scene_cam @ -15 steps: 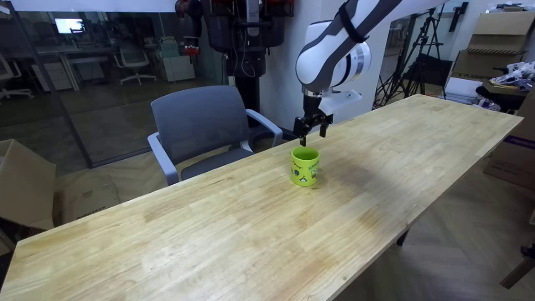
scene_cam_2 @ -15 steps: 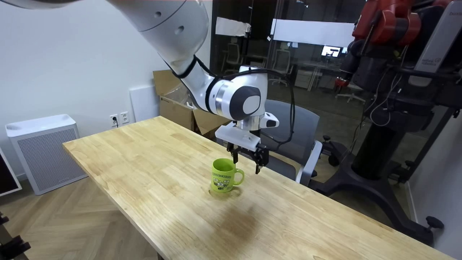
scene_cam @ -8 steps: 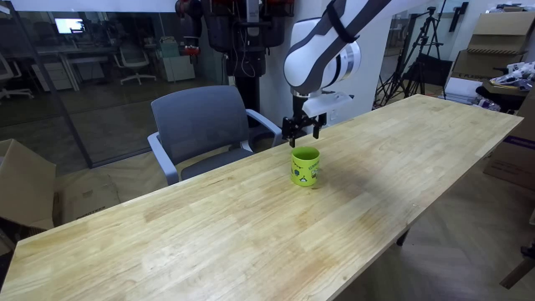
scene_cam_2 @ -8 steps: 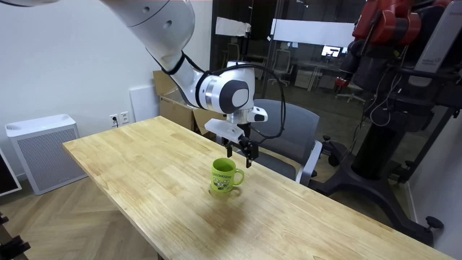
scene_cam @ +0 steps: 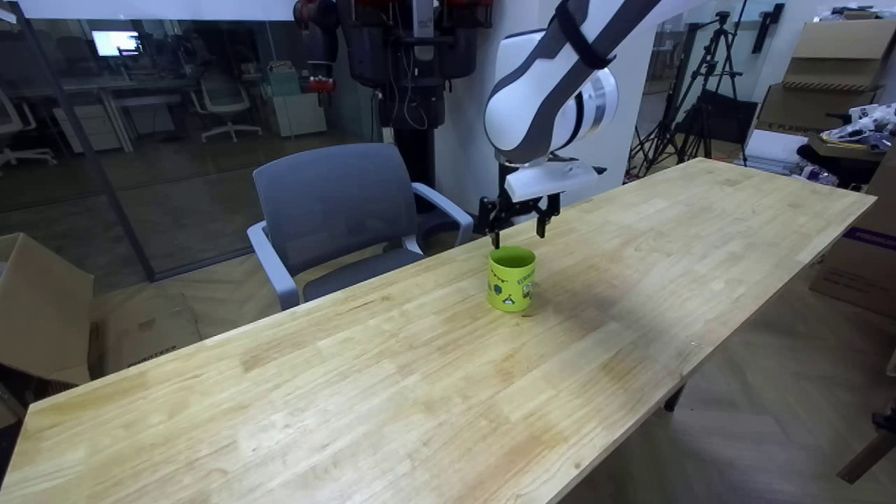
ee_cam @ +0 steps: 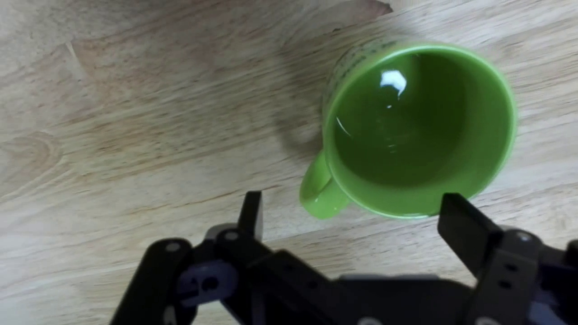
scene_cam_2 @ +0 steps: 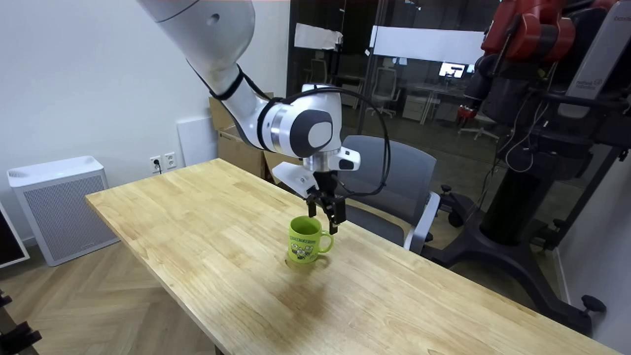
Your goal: Move the yellow mug forward
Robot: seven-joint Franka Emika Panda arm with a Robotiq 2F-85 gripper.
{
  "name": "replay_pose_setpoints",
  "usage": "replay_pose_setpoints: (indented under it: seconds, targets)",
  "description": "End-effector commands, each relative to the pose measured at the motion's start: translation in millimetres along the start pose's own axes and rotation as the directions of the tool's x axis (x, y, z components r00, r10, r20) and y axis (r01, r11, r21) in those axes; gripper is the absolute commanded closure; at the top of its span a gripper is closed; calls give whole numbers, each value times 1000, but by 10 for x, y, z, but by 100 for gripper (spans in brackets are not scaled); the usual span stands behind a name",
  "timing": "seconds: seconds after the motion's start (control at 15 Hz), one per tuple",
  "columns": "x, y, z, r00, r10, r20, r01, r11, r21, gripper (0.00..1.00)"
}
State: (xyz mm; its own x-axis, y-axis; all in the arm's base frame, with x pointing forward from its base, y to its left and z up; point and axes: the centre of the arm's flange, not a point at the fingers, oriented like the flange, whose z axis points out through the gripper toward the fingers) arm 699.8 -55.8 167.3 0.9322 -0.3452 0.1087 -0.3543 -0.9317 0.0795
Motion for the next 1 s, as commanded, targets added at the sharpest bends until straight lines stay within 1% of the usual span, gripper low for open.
replay_pose_setpoints:
  seconds: [0.0, 0.27, 0.47, 0.67, 0.73, 0.93]
  targets:
    - [-306, 19, -253, 996, 91, -20, -92, 995, -26, 0]
    - [-558, 42, -341, 983, 181, -20, -181, 983, -20, 0]
    - [-786, 128, -317, 964, 266, -17, -266, 964, 0, 0]
    - [-971, 306, -196, 938, 346, -10, -346, 938, 23, 0]
    - [-1009, 382, -154, 931, 364, -19, -363, 931, 27, 0]
    - [-1013, 593, -36, 932, 348, -102, -343, 937, 60, 0]
